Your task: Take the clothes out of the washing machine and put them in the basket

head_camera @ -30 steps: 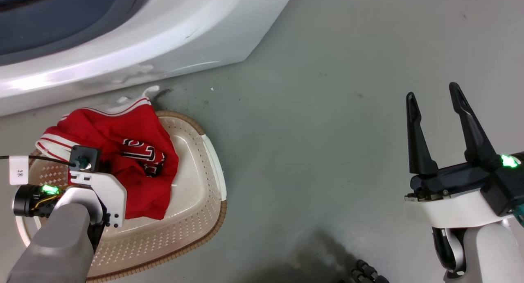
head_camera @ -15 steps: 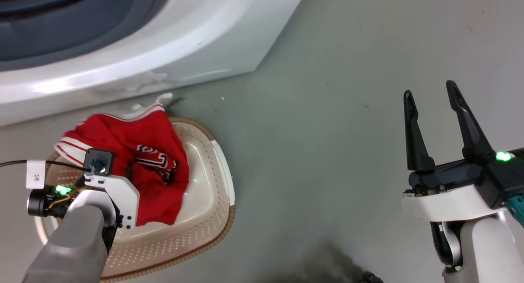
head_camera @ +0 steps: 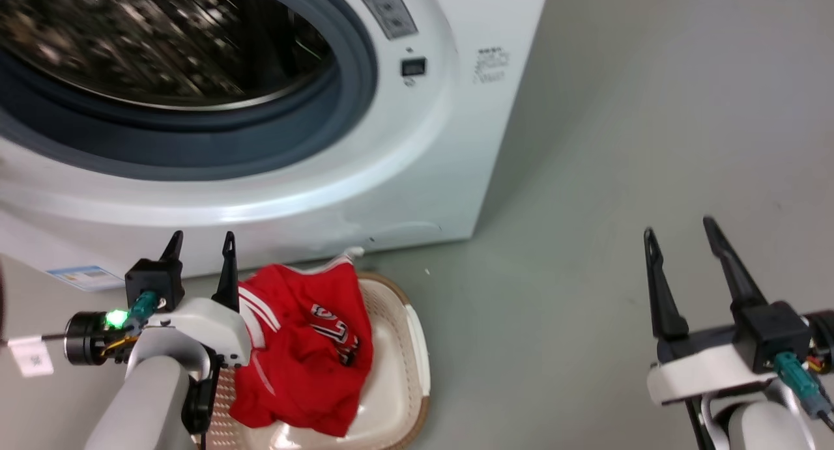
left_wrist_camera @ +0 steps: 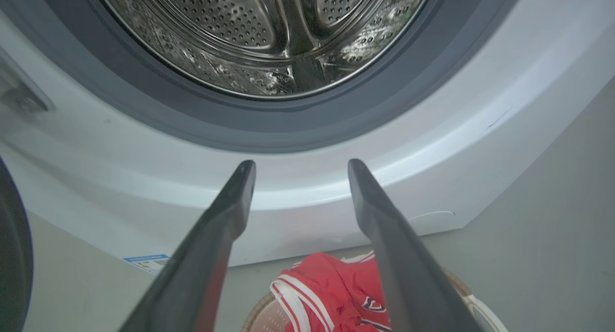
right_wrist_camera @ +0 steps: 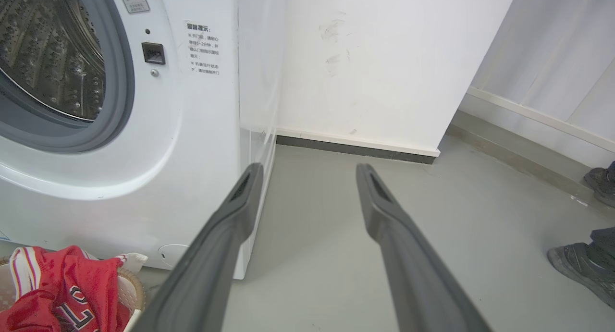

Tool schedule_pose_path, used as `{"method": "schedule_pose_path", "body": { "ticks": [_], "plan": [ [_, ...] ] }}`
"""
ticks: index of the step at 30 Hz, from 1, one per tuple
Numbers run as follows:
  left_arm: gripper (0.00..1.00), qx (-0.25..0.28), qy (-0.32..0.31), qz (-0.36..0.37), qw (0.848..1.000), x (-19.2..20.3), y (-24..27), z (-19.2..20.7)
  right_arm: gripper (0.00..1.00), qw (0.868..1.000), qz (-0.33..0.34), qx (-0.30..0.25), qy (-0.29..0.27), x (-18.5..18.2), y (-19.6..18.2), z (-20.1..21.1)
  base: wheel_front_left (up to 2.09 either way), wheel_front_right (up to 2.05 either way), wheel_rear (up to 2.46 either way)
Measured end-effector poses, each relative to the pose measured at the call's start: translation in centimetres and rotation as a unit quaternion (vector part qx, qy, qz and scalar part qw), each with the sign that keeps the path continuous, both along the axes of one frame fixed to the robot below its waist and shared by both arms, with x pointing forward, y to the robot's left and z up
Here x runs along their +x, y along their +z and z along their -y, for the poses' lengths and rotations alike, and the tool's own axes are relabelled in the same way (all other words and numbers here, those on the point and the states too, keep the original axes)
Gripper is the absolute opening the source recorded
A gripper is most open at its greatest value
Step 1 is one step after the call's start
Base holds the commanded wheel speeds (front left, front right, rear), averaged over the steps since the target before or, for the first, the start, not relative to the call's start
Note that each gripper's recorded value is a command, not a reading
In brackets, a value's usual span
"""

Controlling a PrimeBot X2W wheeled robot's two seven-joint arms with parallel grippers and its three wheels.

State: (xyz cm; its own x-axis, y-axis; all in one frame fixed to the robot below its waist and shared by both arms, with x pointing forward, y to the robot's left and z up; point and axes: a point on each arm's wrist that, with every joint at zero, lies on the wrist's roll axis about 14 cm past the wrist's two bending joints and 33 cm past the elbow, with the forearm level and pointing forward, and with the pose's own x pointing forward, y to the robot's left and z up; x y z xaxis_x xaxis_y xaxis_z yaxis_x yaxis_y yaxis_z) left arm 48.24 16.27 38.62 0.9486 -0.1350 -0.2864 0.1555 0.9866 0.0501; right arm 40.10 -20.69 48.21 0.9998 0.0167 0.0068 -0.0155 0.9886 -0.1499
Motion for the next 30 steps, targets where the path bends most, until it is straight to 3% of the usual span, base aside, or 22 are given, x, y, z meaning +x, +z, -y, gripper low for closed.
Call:
{"method": "schedule_pose_path", "body": {
  "ticks": [7, 12, 19, 30],
  "plan": [
    [1.0, -0.006, 0.025, 0.135, 0.991, -5.2, 9.3, -1.9, 1.0, 0.999, 0.022, 0.009, 0.021, -2.4, 1.7, -1.6, 0.0, 0.0, 0.0],
    [1.0, 0.007, 0.031, 0.188, 0.982, -9.2, 12.6, -2.2, 1.0, 0.998, 0.04, 0.019, 0.035, -3.6, 3.0, -2.5, 0.0, 0.0, 0.0],
    [1.0, -0.008, 0.039, 0.21, 0.977, -13.0, 13.8, -1.3, 1.0, 0.998, 0.047, 0.03, 0.035, -5.4, 3.3, -2.6, 0.0, 0.0, 0.0],
    [1.0, -0.01, 0.03, 0.208, 0.978, -14.8, 13.5, 0.1, 1.0, 0.998, 0.039, 0.035, 0.024, -7.4, 2.7, -2.1, 0.0, 0.0, 0.0]
  ]
}}
